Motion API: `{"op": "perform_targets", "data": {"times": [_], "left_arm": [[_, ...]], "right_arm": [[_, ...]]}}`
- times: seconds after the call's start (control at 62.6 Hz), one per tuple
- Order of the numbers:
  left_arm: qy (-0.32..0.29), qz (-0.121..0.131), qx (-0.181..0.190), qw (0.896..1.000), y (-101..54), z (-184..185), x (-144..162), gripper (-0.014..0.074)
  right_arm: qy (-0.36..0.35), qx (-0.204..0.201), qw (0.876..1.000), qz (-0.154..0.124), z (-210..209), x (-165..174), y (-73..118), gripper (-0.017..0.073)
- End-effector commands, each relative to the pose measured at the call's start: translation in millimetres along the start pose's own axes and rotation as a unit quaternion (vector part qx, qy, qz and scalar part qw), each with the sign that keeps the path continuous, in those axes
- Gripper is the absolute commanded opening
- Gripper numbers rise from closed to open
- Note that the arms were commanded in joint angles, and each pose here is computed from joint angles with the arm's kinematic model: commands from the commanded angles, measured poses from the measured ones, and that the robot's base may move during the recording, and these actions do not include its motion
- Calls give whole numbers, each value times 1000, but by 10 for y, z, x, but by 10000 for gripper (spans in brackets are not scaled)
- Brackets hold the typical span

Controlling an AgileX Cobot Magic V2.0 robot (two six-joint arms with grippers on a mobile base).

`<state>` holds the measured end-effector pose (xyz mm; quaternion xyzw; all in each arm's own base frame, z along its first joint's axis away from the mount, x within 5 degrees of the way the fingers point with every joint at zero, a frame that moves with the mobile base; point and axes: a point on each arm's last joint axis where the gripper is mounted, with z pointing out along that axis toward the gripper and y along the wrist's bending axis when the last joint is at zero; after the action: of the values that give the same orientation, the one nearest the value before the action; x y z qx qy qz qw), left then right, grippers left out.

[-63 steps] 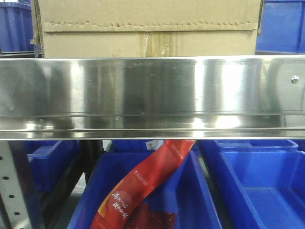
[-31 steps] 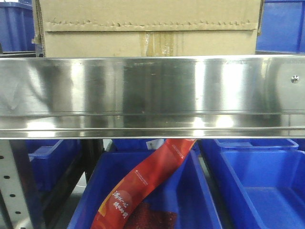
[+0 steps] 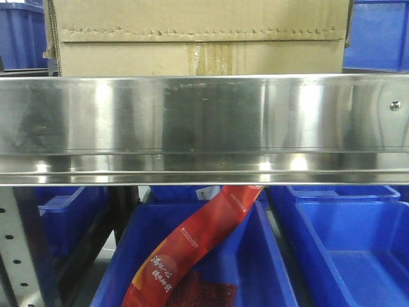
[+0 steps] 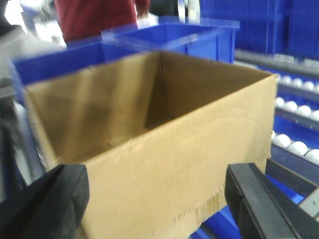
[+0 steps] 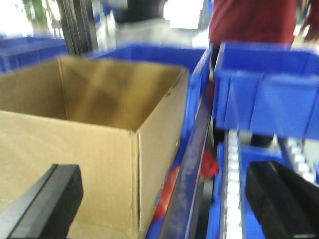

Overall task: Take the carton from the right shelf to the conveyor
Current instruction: 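Lift the cardboard carton off the shelf with both grippers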

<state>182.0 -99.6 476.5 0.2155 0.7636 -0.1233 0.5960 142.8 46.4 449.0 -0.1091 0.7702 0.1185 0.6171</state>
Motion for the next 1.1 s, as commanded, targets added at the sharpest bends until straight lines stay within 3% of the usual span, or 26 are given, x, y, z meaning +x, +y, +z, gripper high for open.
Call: {"op": "perform_targets", "data": {"times": [0.0, 0.128, 0.208, 0.479, 0.799, 1.087], "left_arm": [[32, -35, -19, 999, 63, 224, -205, 465], [69, -62, -77, 993, 252, 498, -486, 465], [97, -72, -115, 986, 383, 671, -581, 465], [144, -119, -175, 967, 746, 1179, -655, 465], [169, -125, -192, 959, 983, 1735, -383, 465], [188, -122, -190, 956, 1028, 2050, -186, 465]], "right_arm": [[28, -1, 1000, -8, 158, -243, 7, 558], [75, -3, 997, -10, 436, -599, 18, 558], [109, -3, 994, 3, 629, -774, 23, 558], [147, -2, 989, 14, 1378, -1065, 9, 558], [192, 2, 981, 18, 2225, -771, -44, 558], [241, 7, 970, 21, 2676, -428, -101, 558]]}}
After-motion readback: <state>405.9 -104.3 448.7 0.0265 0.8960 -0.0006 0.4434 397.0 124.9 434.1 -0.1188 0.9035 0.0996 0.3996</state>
